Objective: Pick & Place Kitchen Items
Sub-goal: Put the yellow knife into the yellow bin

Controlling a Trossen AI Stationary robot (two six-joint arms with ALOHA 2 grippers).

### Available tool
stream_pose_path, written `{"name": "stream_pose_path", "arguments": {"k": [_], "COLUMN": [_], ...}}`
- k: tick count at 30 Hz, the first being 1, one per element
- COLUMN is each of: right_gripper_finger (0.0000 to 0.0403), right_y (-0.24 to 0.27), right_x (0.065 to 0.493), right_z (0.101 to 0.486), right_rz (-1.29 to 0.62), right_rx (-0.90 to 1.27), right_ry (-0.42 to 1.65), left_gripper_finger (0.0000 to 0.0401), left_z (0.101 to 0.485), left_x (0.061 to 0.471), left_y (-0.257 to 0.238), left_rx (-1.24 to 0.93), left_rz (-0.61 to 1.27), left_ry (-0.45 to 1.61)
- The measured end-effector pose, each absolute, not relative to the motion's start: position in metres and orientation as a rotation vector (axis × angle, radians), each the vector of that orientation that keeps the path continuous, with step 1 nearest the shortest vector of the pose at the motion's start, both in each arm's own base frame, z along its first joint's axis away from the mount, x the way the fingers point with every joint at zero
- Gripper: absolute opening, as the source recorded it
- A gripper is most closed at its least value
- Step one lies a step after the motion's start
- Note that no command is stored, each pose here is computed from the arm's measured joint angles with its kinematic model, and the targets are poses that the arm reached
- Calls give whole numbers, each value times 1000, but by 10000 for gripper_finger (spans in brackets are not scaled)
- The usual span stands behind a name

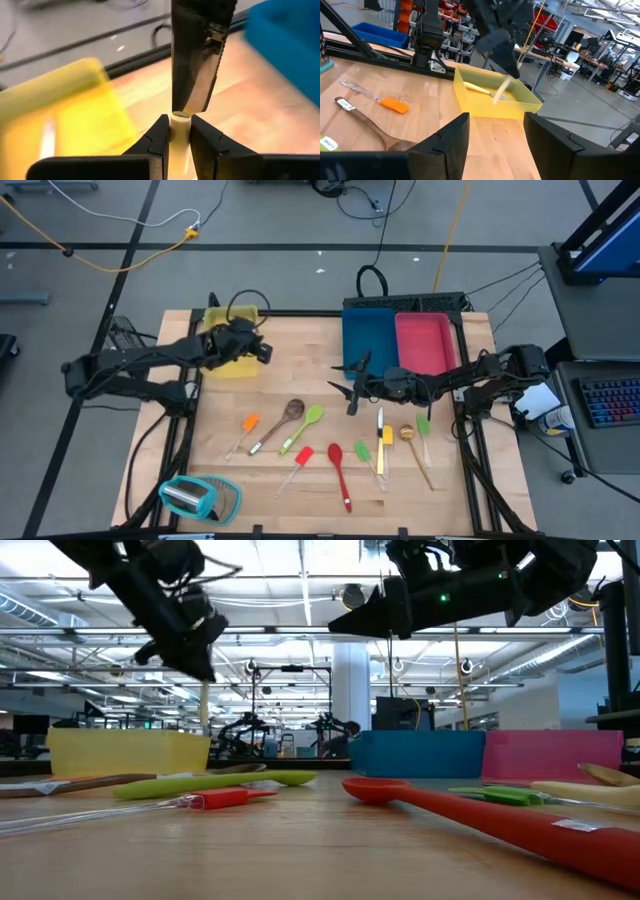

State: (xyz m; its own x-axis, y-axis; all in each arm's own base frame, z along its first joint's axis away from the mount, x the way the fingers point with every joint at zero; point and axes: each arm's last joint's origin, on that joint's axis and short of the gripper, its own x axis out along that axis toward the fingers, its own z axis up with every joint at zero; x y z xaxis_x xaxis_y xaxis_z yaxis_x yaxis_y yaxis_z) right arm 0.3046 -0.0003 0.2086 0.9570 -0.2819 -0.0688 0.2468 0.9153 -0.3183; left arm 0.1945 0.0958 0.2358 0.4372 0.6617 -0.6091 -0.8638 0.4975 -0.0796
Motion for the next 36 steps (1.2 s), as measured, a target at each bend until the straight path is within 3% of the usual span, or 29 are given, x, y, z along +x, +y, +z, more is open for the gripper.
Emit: {"name": "stream_pose_path", "arguments": {"k": [8,14,24,36], "right_gripper_finger": [181,182,183,183], "right_y": [0,0,0,0], "right_x": [305,305,305,305], "right_z": [209,209,209,209], "right_rz": [-272,-272,-271,-272], "right_rx": [-311,-311,-311,-311], "right_ry": [115,113,114,114], "left_gripper_finger": [54,56,55,56], "left_z": [247,254,228,187], "left_x": [186,164,153,159], "left_y": [110,113,128,155], "left_rx": [-430,-495,-621,-709], "left_rz": [988,1089,1272,1264], "left_ry": [506,646,849,1090]}}
